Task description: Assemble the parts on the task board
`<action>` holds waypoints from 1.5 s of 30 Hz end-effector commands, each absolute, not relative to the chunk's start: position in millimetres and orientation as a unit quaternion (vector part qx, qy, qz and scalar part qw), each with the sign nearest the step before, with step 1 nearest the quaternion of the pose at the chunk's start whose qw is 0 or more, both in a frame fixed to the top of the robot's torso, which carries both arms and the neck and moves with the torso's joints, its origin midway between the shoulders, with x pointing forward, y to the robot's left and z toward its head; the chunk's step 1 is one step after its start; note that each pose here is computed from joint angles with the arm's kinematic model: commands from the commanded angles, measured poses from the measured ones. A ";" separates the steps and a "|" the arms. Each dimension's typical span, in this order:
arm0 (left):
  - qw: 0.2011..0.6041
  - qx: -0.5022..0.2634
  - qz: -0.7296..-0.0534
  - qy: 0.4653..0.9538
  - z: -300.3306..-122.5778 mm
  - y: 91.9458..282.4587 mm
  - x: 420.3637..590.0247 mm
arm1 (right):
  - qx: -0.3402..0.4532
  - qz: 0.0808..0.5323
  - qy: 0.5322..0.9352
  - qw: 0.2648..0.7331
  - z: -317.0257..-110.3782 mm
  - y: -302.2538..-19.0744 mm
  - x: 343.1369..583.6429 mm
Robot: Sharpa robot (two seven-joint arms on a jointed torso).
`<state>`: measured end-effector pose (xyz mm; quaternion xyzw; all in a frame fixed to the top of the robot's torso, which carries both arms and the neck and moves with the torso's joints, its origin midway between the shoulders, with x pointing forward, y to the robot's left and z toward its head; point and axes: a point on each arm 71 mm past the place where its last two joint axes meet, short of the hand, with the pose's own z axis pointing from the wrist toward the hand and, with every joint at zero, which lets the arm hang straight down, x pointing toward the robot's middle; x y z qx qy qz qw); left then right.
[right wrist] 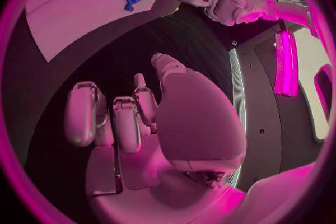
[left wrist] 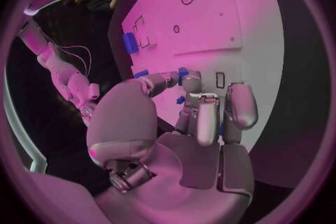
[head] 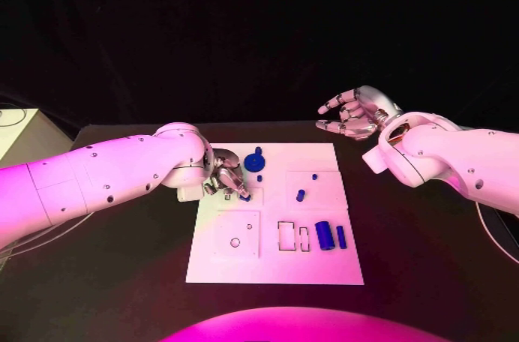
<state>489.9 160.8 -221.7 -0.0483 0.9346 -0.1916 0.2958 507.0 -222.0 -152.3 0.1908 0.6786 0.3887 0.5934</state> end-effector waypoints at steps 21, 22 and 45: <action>0.356 -0.127 -0.223 0.899 -212.4 175.3 485.7 | 0.190 0.382 0.681 0.595 -153.3 -231.7 507.3; 0.359 -0.126 -0.220 0.898 -213.0 175.9 485.5 | 0.190 0.381 0.681 0.595 -153.3 -231.9 507.4; 0.396 -0.098 -0.189 0.893 -230.6 175.3 477.7 | 0.192 0.379 0.670 0.610 -152.2 -237.8 513.0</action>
